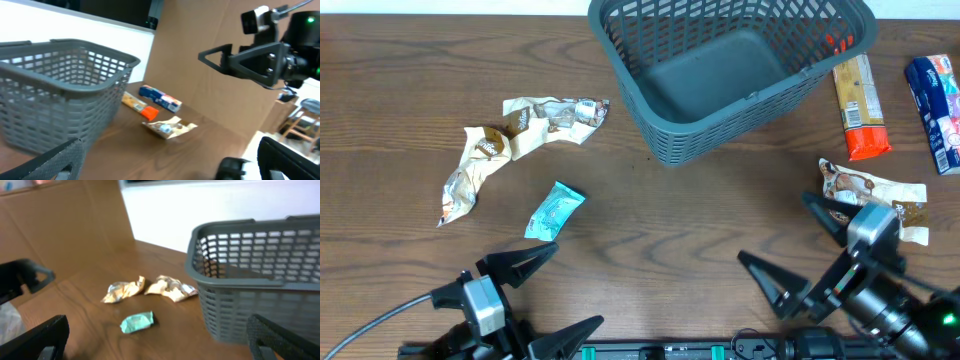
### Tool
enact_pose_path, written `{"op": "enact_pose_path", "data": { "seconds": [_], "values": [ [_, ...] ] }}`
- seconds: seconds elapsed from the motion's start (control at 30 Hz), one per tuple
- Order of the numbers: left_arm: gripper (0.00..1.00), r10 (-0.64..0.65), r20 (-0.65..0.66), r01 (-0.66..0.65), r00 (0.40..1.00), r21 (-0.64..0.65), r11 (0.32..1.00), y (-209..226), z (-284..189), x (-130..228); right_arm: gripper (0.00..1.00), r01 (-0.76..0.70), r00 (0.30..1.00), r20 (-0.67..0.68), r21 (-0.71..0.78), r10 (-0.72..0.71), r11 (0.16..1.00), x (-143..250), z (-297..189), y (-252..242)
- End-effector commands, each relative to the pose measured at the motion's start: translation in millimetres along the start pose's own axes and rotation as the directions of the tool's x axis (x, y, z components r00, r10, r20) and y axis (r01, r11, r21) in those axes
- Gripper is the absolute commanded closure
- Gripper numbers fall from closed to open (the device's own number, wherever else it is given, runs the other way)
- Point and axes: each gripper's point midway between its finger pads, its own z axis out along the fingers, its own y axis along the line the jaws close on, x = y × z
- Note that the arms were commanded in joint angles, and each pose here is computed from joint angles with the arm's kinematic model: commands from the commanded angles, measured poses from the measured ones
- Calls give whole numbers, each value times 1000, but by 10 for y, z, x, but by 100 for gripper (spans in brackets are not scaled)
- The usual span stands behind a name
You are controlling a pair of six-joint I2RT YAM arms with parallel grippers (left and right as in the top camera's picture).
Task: Pack container
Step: 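Raise both arms and swing the grippers toward the gray basket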
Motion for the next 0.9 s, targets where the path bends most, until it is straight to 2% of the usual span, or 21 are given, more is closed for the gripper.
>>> {"op": "enact_pose_path", "data": {
  "seconds": [0.0,0.17,0.33,0.43,0.53,0.67,0.8,0.87],
  "values": [
    [1,-50,-27,51,998,58,997,-165,26,-229,1,-16,999,-27,88,19,996,-324,53,-168],
    [1,-14,-71,19,997,57,998,-107,135,-549,1,-6,988,-150,129,25,992,-669,169,-312],
    [1,8,-107,-13,994,-45,999,199,267,-845,1,22,971,-238,118,7,993,-919,281,-388],
    [1,38,-108,-44,993,-54,998,333,359,-1041,1,16,963,-269,121,17,993,-1006,340,-441],
    [2,27,-113,-33,993,-55,998,442,420,-1091,1,-15,950,-307,122,52,992,-986,373,-467],
    [1,-36,-127,28,991,-62,998,522,451,-1054,1,-91,911,-386,152,144,984,-762,305,-451],
    [1,-75,-107,69,991,-63,996,515,461,-1113,1,-73,897,-411,225,162,972,-688,260,-570],
    [1,-48,-97,45,994,-32,998,461,469,-1166,1,-71,899,-408,224,160,972,-695,259,-568]
  ]
}}
